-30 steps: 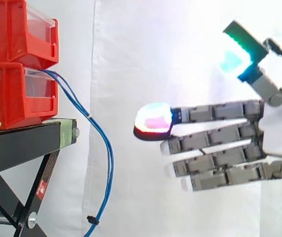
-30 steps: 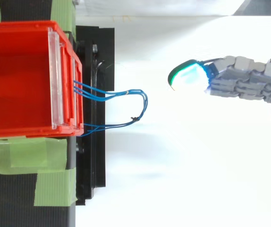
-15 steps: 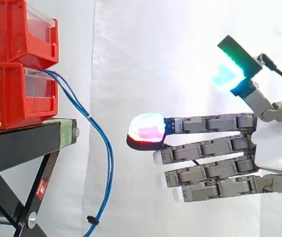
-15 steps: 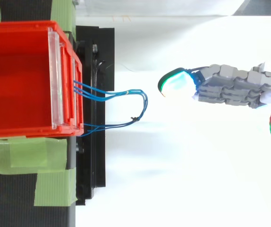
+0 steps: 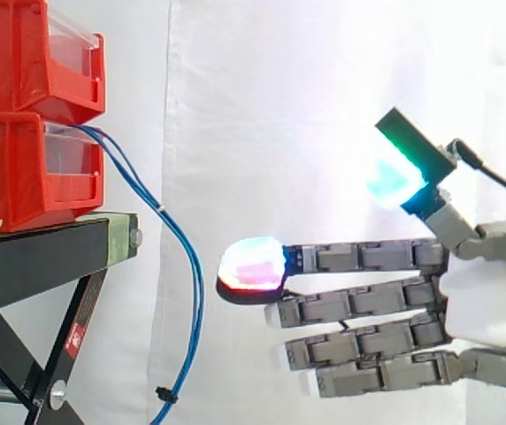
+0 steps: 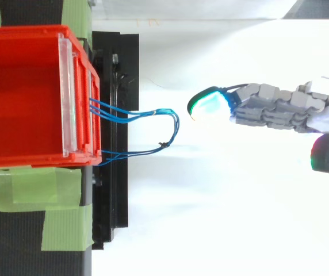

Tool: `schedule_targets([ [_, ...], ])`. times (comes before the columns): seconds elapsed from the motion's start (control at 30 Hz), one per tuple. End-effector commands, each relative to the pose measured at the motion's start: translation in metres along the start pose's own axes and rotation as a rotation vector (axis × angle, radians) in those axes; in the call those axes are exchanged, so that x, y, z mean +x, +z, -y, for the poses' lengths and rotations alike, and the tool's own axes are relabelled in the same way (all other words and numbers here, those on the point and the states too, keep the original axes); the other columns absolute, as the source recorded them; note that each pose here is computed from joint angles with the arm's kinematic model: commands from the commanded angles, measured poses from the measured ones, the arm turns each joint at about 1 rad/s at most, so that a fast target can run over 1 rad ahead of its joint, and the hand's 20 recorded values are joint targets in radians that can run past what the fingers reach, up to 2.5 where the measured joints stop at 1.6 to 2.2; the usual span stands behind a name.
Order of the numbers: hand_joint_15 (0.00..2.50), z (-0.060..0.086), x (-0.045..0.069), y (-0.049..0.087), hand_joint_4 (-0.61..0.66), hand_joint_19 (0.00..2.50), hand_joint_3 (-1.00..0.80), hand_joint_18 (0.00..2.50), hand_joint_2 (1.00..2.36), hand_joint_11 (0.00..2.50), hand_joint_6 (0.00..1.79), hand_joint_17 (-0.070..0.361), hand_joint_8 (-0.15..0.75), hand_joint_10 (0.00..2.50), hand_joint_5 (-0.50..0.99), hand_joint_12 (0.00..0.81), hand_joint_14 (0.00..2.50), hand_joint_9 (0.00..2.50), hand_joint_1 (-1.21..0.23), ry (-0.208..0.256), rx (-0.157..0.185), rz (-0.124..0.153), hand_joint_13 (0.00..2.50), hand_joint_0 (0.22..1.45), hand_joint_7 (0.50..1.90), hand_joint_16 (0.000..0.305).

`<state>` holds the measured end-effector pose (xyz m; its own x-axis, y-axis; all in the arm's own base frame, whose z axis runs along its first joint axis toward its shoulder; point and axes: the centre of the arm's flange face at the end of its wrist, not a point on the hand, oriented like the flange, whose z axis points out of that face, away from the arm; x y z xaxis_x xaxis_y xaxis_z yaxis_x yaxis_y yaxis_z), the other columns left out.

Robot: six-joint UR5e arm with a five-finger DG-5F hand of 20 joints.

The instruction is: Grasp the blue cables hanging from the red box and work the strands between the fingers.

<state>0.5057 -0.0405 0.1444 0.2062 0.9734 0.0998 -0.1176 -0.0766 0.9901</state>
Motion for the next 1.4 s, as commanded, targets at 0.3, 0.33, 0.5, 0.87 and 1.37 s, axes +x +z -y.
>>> schedule_targets([
  [0.3,0.13,0.011,0.004,0.008,0.10,0.00,-1.00,0.00,1.00,0.00,0.01,0.184,0.257,0.00,-0.47,0.395,0.00,0.00,-0.48,-0.003,-0.034,0.004,0.00,0.65,0.69,0.082],
  [0.33,0.13,0.011,0.004,0.008,0.10,0.00,-1.00,0.00,1.00,0.00,0.01,0.183,0.257,0.00,-0.47,0.395,0.00,0.00,-0.48,-0.003,-0.033,0.002,0.00,0.65,0.69,0.082],
  [0.5,0.13,0.011,0.003,0.008,0.10,0.00,-1.00,0.00,1.00,0.00,0.01,0.183,0.259,0.00,-0.47,0.396,0.00,0.00,-0.47,0.000,-0.033,0.004,0.00,0.65,0.69,0.082],
  [0.87,0.13,0.011,0.004,0.008,0.10,0.00,-1.00,0.00,1.00,0.00,0.01,0.183,0.259,0.00,-0.47,0.395,0.00,0.00,-0.47,-0.006,-0.034,0.002,0.00,0.65,0.69,0.081],
  [1.37,0.13,0.062,0.003,0.036,0.11,0.00,-1.00,0.00,1.00,0.00,0.01,0.183,0.263,0.00,-0.46,0.396,0.00,0.00,-0.48,0.119,-0.041,0.007,0.00,0.65,0.70,0.081],
])
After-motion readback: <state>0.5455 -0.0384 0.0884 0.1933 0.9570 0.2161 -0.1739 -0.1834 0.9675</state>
